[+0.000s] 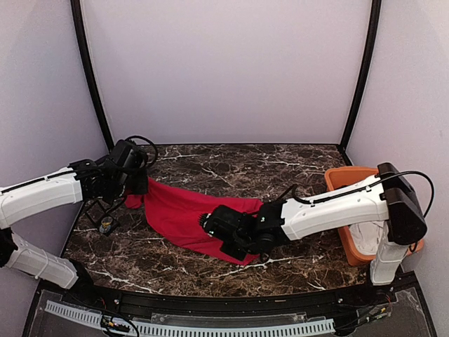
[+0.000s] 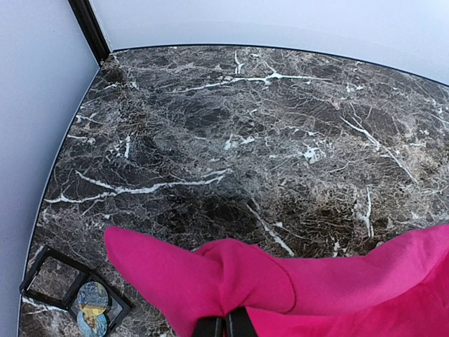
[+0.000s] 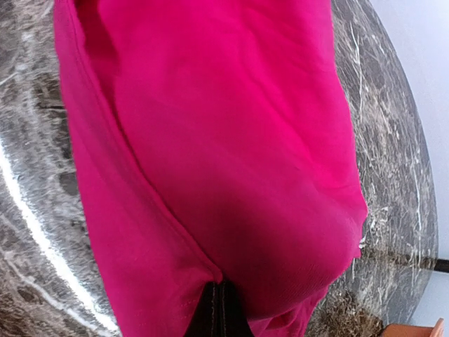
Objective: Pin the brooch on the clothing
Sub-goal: Pick up the crumped clothing from the corner of the board.
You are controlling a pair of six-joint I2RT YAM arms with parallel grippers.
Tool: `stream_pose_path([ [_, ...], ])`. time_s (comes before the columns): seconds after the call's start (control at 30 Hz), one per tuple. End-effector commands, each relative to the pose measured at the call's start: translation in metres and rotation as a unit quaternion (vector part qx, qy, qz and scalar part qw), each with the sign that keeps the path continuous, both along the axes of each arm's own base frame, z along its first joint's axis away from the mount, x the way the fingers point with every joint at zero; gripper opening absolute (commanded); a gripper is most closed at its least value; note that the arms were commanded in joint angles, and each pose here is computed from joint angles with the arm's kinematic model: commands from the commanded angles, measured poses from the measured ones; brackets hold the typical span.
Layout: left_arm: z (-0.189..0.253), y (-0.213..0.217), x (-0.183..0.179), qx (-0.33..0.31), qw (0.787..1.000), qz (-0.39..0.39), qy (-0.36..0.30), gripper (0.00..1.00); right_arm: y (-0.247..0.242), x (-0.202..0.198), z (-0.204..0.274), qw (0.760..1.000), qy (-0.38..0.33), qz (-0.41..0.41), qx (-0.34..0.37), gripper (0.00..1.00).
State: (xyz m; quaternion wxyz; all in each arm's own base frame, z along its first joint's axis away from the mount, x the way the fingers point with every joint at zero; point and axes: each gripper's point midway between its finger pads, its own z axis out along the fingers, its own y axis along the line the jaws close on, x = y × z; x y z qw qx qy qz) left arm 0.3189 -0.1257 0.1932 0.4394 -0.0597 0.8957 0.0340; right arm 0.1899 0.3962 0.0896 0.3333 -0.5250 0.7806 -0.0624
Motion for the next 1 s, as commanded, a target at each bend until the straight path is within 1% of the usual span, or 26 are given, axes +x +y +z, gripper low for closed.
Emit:
stream_pose_path([
  [0.0,-0.018,0.000,-0.004,0.005,1.000,0.006,0.016,0.01,-0.005,0.016,-0.006,0.997,0.060,-0.020,0.038,0.00],
  [0.17,-0.036,-0.007,-0.008,0.007,0.999,-0.001,0.032,0.01,0.015,-0.010,-0.026,0.987,0.149,0.043,0.048,0.00],
  [0.27,-0.043,-0.011,-0.010,0.007,0.999,-0.005,0.038,0.01,0.023,-0.027,-0.034,0.977,0.197,0.062,0.058,0.00],
  [0.3,-0.046,-0.012,-0.010,0.008,0.999,-0.006,0.040,0.01,0.025,-0.032,-0.034,0.973,0.211,0.068,0.064,0.02],
  [0.37,-0.049,-0.013,-0.010,0.010,0.999,-0.008,0.043,0.01,0.027,-0.038,-0.032,0.968,0.227,0.074,0.072,0.09],
  [0.43,-0.050,-0.015,-0.010,0.010,0.999,-0.009,0.044,0.01,0.026,-0.039,-0.029,0.968,0.228,0.074,0.076,0.19],
  [0.53,-0.050,-0.017,-0.010,0.009,0.999,-0.012,0.043,0.01,0.027,-0.039,-0.026,0.968,0.228,0.075,0.075,0.28],
  [0.67,-0.050,-0.018,-0.010,0.009,0.999,-0.013,0.043,0.01,0.022,-0.037,-0.039,0.971,0.226,0.069,0.044,0.33],
  [0.83,-0.049,-0.017,-0.010,0.011,0.999,-0.013,0.041,0.01,0.005,-0.014,-0.054,0.986,0.165,0.017,-0.011,0.41],
  [0.97,-0.046,-0.018,-0.009,0.012,0.999,-0.016,0.039,0.01,0.000,-0.005,-0.051,0.991,0.133,0.002,-0.019,0.43],
])
